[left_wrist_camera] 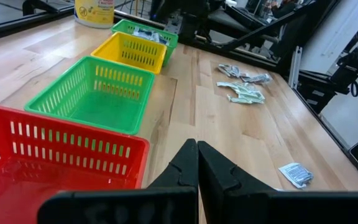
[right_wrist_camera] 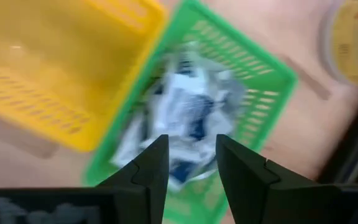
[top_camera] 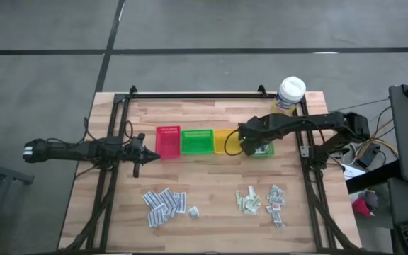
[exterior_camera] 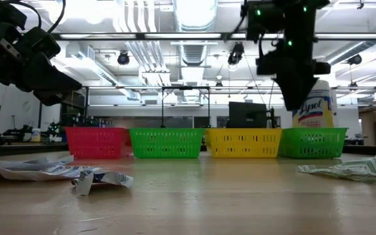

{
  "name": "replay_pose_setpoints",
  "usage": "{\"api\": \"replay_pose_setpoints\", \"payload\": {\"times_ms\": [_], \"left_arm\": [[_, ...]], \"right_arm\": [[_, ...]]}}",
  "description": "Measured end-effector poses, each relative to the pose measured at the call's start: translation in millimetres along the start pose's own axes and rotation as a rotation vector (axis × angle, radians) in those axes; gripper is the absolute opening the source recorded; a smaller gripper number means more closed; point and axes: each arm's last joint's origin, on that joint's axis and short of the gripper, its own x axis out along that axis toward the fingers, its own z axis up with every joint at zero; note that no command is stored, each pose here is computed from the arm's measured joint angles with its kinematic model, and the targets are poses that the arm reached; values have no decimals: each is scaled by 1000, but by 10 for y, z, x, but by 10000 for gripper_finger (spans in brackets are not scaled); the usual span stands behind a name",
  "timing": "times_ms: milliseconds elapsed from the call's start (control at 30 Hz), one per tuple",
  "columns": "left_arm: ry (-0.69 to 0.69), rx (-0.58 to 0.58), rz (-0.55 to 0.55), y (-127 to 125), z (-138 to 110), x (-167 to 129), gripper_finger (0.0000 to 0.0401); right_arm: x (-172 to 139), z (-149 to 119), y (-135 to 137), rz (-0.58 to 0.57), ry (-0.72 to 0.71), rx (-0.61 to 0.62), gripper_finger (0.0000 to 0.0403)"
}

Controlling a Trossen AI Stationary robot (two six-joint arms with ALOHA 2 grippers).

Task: Pick & Place First Aid Supplies
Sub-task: Put the blue alcohol pad into the right green bin

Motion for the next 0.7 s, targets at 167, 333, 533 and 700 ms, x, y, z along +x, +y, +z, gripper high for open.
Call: {"api": "replay_pose_setpoints", "payload": {"times_ms": [167, 333, 533, 700], "left_arm": [[1, -2, 0, 0, -1, 1, 0], [1, 1, 0, 0, -1, 0, 0], [1, 2, 0, 0, -1, 1, 0], [1, 1, 1, 1, -1, 1, 0]], "right_arm": [[-232, -102, 235, 127, -36, -46, 118], [-456, -348, 558, 293, -128, -140, 116], [-654, -670, 960, 596, -290, -283, 122], [-773, -880, 1153, 784, -424, -416, 117]]}}
